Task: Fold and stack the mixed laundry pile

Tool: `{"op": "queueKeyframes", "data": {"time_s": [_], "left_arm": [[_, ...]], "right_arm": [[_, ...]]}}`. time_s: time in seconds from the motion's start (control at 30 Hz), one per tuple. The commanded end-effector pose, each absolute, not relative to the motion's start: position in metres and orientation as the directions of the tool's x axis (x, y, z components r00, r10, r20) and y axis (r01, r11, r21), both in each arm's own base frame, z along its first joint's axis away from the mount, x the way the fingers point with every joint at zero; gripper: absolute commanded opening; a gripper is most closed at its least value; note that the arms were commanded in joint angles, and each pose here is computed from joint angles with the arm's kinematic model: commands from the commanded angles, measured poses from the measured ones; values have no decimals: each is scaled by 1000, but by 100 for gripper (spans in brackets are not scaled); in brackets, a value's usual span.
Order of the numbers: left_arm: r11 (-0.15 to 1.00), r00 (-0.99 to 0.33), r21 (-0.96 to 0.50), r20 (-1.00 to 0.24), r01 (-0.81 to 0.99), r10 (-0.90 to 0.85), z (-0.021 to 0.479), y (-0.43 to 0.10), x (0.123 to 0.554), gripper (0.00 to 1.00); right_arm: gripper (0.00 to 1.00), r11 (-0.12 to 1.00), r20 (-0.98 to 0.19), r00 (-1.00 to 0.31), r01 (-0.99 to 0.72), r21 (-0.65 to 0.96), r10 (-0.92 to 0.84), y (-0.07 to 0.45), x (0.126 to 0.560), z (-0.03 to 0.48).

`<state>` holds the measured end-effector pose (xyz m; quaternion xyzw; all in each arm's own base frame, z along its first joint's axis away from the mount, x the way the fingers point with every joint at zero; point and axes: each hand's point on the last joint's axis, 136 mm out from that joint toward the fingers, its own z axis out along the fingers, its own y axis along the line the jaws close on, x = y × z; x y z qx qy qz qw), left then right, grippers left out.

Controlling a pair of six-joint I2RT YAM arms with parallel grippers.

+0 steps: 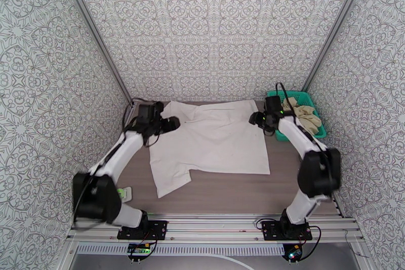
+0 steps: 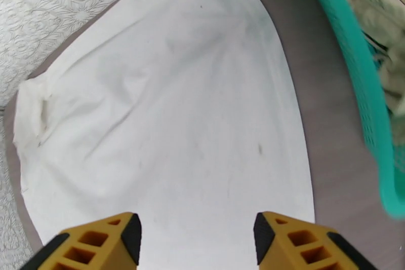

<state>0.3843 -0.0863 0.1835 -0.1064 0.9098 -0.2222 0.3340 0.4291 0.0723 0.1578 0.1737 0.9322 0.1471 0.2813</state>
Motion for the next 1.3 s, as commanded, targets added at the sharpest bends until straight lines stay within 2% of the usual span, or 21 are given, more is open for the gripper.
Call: {"op": "queueKeyframes", "data": {"time_s": [0.0, 0.2, 0.43, 0.7, 0.87, 0.97, 1.17, 1.27], "left_arm": [[866, -808, -400, -377, -299, -453, 114, -55, 320, 74], [799, -765, -318, -258, -510, -590, 70, -24, 247, 73], [710, -699, -335, -178, -619, -693, 40, -14, 211, 72], [694, -692, -308, -134, -651, -709, 21, -17, 196, 74], [703, -713, -370, -137, -607, -688, 20, -30, 209, 69], [706, -718, -385, -142, -594, -681, 20, -34, 213, 69], [695, -718, -413, -129, -589, -684, 9, -46, 217, 69], [688, -721, -436, -117, -581, -683, 6, -54, 223, 62]], "right_arm": [[63, 876, -394, -810, 275, 397, 433, 70, 382, 124], [62, 834, -298, -826, 321, 449, 478, 67, 313, 100], [60, 795, -206, -828, 384, 469, 522, 66, 280, 78], [55, 740, -161, -784, 466, 485, 599, 45, 262, 78], [51, 741, -171, -775, 479, 471, 609, 40, 258, 71], [52, 758, -164, -786, 484, 437, 597, 37, 252, 64], [53, 698, -84, -742, 578, 422, 665, 37, 238, 43], [52, 658, -25, -725, 610, 441, 689, 44, 235, 39]]}}
